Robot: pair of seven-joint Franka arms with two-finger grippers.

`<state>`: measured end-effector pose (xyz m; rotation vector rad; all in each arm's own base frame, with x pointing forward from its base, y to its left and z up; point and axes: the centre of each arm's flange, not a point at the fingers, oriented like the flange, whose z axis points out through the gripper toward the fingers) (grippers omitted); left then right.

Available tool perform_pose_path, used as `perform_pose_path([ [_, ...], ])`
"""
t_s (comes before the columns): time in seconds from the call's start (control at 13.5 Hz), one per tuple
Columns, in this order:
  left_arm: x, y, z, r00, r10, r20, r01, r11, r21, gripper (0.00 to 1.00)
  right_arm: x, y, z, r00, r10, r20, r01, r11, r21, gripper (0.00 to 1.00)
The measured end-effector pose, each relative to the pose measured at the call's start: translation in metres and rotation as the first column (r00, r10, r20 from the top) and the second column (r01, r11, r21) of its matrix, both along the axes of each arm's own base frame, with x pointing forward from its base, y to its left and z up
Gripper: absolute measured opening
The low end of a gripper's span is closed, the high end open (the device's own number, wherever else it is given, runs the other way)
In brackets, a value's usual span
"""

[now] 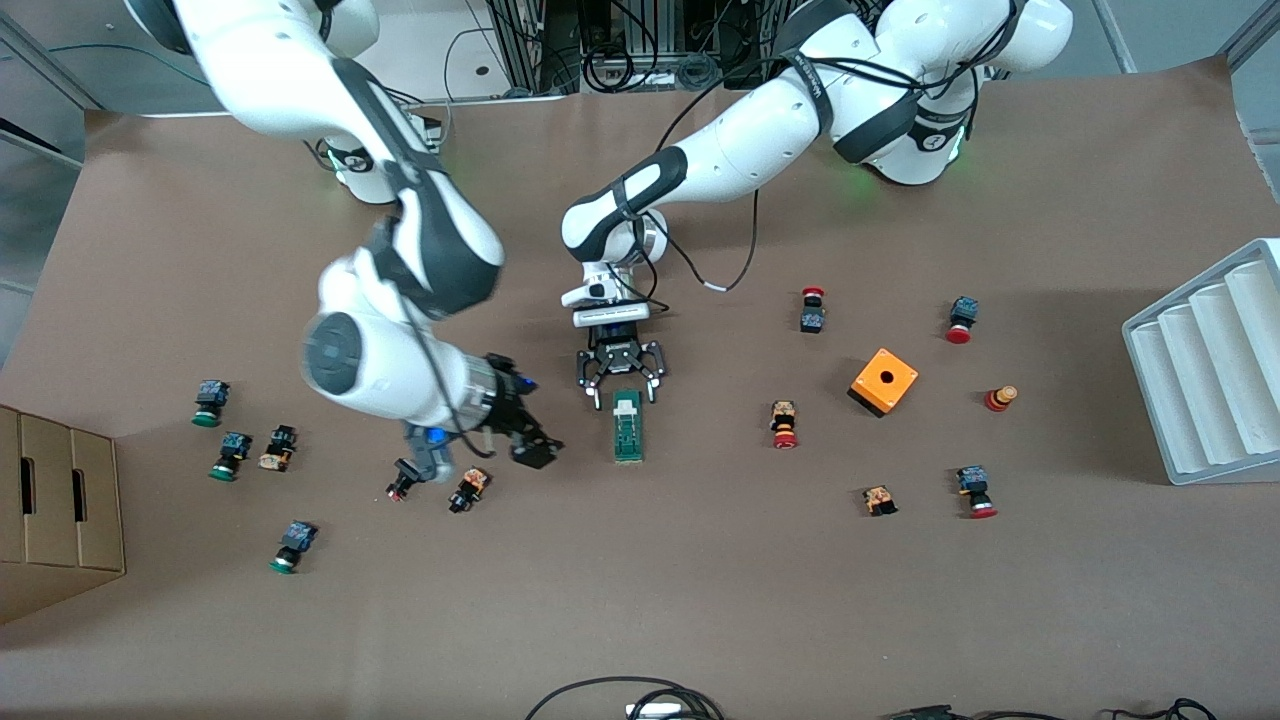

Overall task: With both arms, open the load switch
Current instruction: 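Open the right gripper and withdraw the right arm from the switch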

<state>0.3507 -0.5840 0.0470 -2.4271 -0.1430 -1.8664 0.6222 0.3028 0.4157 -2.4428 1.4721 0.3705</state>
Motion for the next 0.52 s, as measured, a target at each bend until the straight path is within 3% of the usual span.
perform_pose_path([
  [0.3, -0.002, -0.005, 0.016, 1.0, 0.011, -0.023, -0.012, 1.0, -0.011, 1.0, -0.002, -0.071, 0.065, 0.971, 0.229, 0.074, -0.229, 0.973, -0.005, 1.0],
  [0.52, -0.004, -0.01, 0.05, 0.997, 0.038, -0.066, -0.038, 0.999, -0.006, 1.0, -0.009, -0.135, 0.109, 0.889, 0.436, 0.14, -0.431, 0.9, -0.068, 1.0],
])
